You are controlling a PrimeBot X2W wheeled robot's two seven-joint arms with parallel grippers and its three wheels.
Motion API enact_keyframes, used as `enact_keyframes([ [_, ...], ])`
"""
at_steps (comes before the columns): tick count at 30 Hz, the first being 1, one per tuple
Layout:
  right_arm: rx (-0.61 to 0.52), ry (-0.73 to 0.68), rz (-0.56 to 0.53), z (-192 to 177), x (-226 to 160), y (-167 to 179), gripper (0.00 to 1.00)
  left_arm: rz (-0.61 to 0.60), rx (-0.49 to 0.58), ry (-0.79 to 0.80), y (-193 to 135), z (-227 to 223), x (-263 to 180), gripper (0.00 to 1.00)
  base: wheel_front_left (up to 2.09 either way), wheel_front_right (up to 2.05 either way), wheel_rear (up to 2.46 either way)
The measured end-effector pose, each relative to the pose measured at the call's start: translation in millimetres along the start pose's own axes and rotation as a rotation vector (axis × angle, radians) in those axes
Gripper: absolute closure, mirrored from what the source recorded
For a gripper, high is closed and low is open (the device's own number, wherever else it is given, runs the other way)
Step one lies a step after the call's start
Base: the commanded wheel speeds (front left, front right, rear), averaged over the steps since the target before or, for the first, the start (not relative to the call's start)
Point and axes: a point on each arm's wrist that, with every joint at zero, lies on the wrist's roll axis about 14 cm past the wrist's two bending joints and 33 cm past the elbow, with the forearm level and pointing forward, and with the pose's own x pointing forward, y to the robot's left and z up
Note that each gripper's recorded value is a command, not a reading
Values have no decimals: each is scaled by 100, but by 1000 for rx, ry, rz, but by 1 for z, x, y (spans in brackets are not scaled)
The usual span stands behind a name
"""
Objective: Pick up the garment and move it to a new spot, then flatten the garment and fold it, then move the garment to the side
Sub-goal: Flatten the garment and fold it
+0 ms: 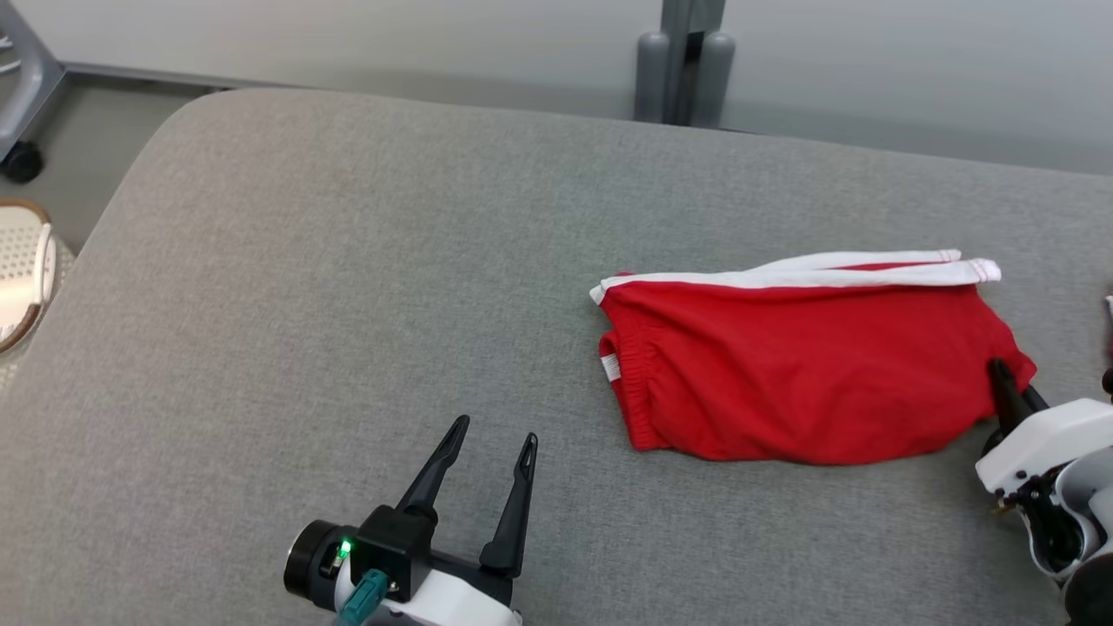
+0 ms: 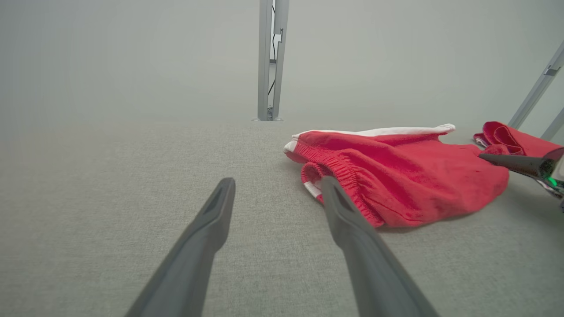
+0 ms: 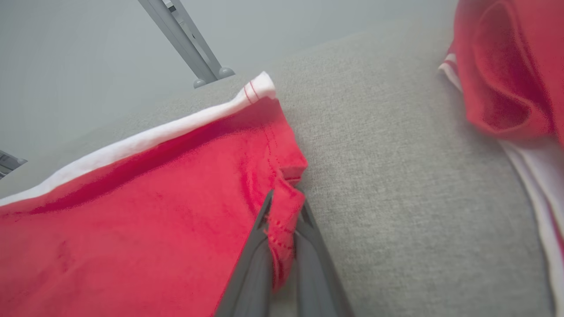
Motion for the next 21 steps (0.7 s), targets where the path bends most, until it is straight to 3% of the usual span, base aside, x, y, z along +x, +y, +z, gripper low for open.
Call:
enact_keyframes([
  [21,57,-138,-96,12,-94,-48,100,-121,1,-62,-39,18,-19,0,0,0,0],
])
